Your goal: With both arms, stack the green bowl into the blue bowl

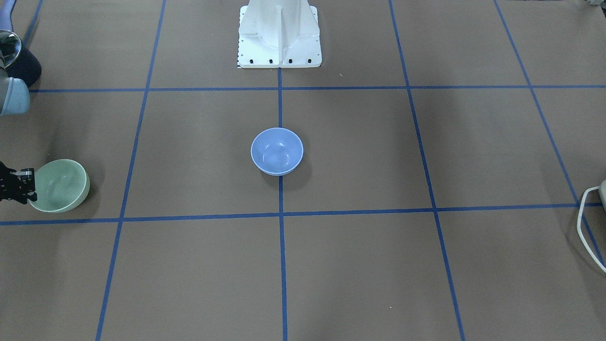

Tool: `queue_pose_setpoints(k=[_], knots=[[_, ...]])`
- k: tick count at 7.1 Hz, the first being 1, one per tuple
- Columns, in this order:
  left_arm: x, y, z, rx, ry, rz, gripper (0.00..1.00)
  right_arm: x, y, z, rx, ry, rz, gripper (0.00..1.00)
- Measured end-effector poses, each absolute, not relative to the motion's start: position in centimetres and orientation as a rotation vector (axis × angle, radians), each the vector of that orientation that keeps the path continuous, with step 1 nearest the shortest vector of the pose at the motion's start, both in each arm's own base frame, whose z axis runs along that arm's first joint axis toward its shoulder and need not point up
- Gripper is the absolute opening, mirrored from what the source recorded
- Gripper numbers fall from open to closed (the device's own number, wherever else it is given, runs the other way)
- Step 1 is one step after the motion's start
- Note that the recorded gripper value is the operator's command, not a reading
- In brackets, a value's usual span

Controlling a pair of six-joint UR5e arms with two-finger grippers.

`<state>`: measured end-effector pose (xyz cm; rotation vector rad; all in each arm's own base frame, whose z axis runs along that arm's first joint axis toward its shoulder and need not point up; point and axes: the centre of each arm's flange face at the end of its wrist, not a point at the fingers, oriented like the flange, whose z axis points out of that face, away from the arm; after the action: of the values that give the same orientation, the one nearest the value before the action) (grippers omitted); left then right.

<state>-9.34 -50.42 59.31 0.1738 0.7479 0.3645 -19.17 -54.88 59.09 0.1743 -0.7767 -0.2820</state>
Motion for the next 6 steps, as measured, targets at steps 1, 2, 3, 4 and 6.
queue_pose_setpoints(k=[1,2,3,4,6], knots=[[-9.3,-50.0,59.9,0.141,0.754,0.313,0.98,-19.2,-54.8,58.9,0.176,-0.78,-0.282,0.0],[-9.4,-49.6,60.4,0.102,0.759,0.234,0.98,-19.2,-54.8,58.8,0.176,-0.784,-0.282,0.0],[-9.4,-49.4,60.6,0.077,0.761,0.179,0.98,-19.3,-54.8,58.4,0.174,-0.798,-0.284,0.0],[-9.4,-49.2,61.0,0.061,0.762,0.152,0.98,-19.4,-54.8,57.3,0.17,-0.83,-0.277,0.0],[-9.6,-48.2,61.8,0.026,0.767,0.082,0.98,-20.0,-55.6,52.7,0.154,-0.91,-0.186,0.0]])
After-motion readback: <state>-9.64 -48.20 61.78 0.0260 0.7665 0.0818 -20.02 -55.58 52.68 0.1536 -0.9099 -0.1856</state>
